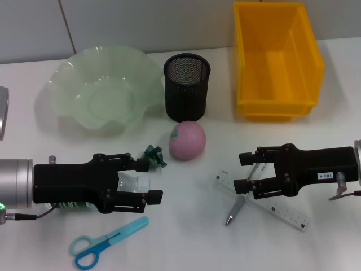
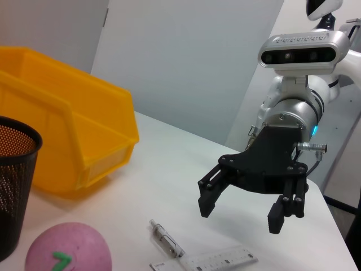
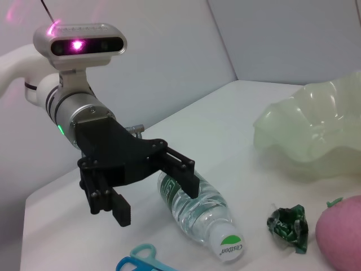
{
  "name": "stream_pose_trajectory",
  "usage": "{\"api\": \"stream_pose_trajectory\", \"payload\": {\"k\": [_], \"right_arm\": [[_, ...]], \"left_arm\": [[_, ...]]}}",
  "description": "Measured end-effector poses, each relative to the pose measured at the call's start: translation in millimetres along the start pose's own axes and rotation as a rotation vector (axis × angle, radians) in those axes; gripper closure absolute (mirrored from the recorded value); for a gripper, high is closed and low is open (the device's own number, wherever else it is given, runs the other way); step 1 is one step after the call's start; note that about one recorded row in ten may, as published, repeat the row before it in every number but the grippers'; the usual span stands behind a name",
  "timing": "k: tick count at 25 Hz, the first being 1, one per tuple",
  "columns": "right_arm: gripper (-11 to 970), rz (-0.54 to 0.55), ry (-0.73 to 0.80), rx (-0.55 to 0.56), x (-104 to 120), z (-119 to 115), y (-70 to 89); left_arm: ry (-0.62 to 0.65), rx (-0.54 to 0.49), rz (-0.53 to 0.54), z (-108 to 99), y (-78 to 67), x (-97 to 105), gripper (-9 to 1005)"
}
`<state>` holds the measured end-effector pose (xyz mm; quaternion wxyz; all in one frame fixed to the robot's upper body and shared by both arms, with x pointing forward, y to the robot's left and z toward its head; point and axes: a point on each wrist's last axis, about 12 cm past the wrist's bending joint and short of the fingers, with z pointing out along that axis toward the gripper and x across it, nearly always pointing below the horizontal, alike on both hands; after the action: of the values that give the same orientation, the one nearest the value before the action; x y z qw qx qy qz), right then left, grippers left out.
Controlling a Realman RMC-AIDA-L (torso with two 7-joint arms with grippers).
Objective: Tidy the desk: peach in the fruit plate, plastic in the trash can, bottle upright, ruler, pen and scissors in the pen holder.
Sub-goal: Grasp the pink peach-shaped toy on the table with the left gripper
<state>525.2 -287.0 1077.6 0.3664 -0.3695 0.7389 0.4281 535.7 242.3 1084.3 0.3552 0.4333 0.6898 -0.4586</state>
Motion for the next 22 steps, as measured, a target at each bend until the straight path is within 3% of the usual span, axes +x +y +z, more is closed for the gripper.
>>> {"api": "stream_pose_trajectory", "payload": {"k": [22], "right_arm": [[151,0.007,-0.001,-0.001,2.4,-0.2,1.1]], "left_arm": [[0.003,0.003,0.019,-0.9,0.7,-2.0,166]]}}
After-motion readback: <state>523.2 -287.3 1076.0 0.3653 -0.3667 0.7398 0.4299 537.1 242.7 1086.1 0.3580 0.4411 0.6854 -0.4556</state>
